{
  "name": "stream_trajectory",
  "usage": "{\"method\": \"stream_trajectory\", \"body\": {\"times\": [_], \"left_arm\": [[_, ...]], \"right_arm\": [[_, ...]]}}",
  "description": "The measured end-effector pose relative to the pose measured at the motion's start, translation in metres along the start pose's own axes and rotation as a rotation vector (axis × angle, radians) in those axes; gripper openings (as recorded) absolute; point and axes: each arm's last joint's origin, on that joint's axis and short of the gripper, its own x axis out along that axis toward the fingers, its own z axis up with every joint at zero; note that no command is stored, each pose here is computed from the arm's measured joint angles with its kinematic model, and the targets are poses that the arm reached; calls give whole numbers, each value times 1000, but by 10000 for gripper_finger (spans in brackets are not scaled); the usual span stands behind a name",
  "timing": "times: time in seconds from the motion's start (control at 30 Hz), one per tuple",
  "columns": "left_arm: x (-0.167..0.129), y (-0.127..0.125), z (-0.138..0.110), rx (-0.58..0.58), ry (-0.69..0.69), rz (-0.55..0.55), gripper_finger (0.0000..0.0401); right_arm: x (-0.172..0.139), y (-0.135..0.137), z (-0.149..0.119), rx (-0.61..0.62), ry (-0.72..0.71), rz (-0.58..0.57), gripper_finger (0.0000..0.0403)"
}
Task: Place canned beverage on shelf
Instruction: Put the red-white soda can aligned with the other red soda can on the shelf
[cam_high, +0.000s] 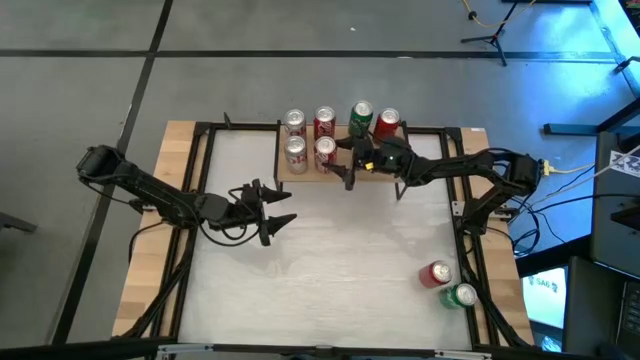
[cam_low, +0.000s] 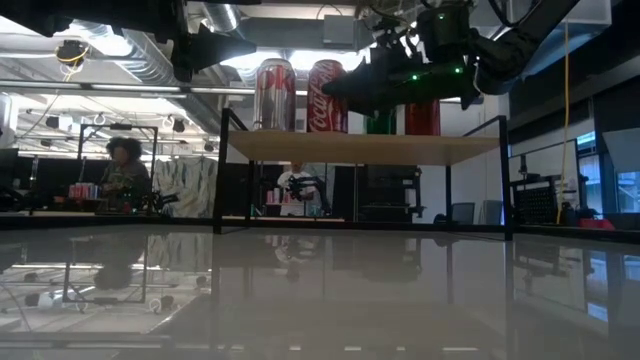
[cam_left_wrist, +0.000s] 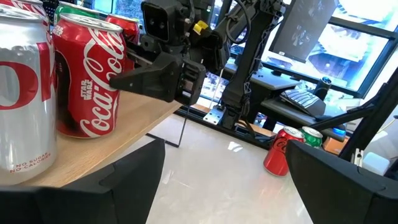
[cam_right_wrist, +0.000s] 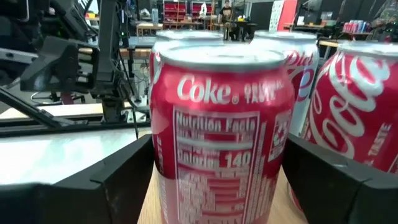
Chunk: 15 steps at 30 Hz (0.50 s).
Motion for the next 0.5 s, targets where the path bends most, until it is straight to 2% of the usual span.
{"method": "stream_trajectory", "body": {"times": [0.5], "left_arm": [[0,0,0,0,0,0,325]], "right_arm": [[0,0,-3,-5,22,2,337]]}}
